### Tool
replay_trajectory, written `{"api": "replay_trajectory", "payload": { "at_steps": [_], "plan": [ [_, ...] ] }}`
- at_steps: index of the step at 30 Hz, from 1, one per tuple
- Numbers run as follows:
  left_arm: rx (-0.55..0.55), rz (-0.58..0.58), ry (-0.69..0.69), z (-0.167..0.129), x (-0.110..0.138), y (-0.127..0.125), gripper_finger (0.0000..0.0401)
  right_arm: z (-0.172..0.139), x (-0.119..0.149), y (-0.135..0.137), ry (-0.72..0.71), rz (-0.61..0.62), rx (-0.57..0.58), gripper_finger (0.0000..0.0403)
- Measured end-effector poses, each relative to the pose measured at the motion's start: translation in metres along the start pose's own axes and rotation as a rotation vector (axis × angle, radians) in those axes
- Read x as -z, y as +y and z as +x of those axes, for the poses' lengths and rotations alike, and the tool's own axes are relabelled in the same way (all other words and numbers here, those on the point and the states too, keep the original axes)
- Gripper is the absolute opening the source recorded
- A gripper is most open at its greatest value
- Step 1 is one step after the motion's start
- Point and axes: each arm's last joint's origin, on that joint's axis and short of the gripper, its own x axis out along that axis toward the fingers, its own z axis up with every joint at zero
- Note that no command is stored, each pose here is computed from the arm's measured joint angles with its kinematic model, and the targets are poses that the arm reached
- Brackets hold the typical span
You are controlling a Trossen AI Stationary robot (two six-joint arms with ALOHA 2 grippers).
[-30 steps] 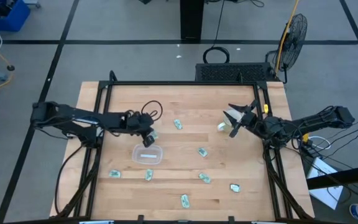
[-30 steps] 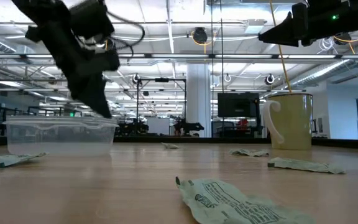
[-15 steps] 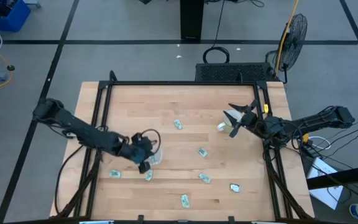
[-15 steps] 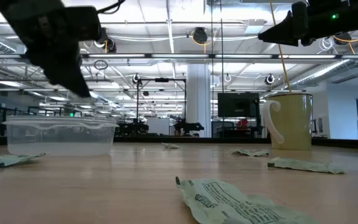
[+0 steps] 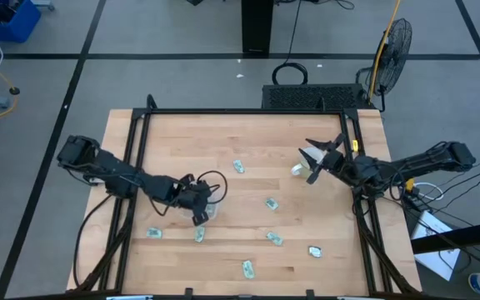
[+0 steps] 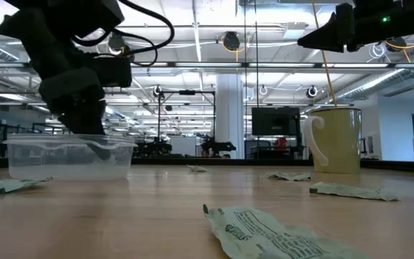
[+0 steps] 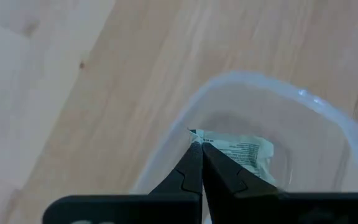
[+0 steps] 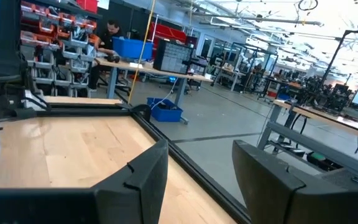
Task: Pick and place Stevia / Truvia into bins
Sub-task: Put the stevia packet into the transparent bin
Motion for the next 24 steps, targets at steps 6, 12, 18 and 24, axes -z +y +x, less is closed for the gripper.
{"api": "replay_trajectory", "payload": {
  "at_steps": [6, 12, 18, 24],
  "plan": [
    [0.014, 0.046, -0.029, 0.002, -0.007, 0.004, 0.0007, 0.007, 0.003, 0.008, -0.013, -0.036, -0.093, 0.0171],
    [0.014, 0.053, -0.029, 0.002, -0.007, 0.004, 0.0021, 0.015, 0.011, 0.021, -0.009, -0.058, -0.192, 0.0171],
    [0.011, 0.054, -0.032, 0.002, -0.007, 0.004, 0.0077, 0.033, 0.003, 0.04, 0.149, -0.138, -0.267, 0.0171],
    [0.038, 0.068, -0.05, -0.005, -0.011, 0.003, 0.0115, 0.046, -0.01, 0.07, 0.364, -0.148, -0.431, 0.0171]
  ]
}}
